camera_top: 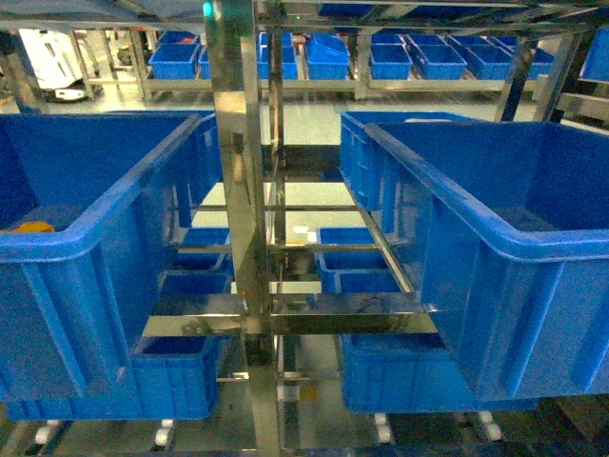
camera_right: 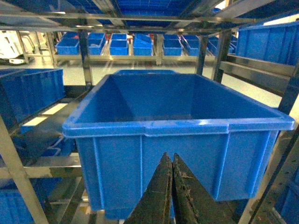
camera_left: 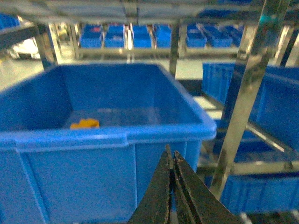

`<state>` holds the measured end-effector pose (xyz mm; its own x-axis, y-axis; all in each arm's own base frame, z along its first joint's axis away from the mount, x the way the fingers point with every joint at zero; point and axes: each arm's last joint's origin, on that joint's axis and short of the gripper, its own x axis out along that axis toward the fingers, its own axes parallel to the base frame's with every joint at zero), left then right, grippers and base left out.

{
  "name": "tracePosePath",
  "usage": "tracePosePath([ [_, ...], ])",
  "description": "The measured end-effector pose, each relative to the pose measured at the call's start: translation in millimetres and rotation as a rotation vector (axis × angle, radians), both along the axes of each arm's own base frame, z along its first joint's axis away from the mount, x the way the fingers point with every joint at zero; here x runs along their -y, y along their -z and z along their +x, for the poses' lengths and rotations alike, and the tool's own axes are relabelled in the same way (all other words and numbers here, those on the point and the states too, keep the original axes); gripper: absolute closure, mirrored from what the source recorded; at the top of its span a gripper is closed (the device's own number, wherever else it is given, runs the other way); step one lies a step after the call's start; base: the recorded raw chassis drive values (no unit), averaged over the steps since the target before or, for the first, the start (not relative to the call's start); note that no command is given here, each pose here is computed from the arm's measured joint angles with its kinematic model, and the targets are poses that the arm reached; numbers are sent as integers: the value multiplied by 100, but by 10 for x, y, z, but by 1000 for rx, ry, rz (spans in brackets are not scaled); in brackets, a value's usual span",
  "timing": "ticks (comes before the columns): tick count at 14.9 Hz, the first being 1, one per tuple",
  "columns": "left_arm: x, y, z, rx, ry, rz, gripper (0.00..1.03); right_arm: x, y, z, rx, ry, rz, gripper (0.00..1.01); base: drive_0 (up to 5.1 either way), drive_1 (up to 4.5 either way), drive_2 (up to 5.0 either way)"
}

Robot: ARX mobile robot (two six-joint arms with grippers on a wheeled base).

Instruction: Sort and place red and yellow blocks in left bins

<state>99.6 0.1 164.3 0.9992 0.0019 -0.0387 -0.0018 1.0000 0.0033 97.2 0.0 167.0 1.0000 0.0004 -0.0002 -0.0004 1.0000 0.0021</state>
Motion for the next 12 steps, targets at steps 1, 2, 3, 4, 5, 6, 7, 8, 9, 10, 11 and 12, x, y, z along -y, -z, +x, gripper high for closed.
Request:
tracePosePath([
  [1,1,-59,-23,62,0,0,101,0,-6,-1,7,0,0,99,0,0,0],
  [2,0,-21,-22,29,-2,0,101,0,-4,0,5,0,0,99,0,0,0],
  [3,1,-30,-22,37,1,-1,96,0,-5,0,5,0,0,99,0,0,0],
  [4,1,-31,-22,39,2,-1,83,0,-5,0,5,0,0,89,0,0,0],
  [5,1,-31,-22,39,1,-1,68,0,-5,0,5,0,0,76,0,0,0],
  [6,1,-32,-22,39,1,-1,56,0,-4,0,5,0,0,61,0,0,0],
  [7,1,-32,-22,39,1,-1,43,0,-5,0,5,0,0,48,0,0,0],
  [8,1,-32,-22,39,1,-1,30,0,-5,0,5,0,0,35,0,0,0],
  [9,1,-32,-22,39,1,-1,18,0,-5,0,5,0,0,23,0,0,0],
  [10,1,-31,-22,39,1,-1,5,0,-5,0,5,0,0,10,0,0,0],
  [11,1,-32,-22,39,1,0,5,0,-5,0,5,0,0,1,0,0,0],
  [12,1,-32,-22,39,1,-1,5,0,-5,0,5,0,0,4,0,0,0],
])
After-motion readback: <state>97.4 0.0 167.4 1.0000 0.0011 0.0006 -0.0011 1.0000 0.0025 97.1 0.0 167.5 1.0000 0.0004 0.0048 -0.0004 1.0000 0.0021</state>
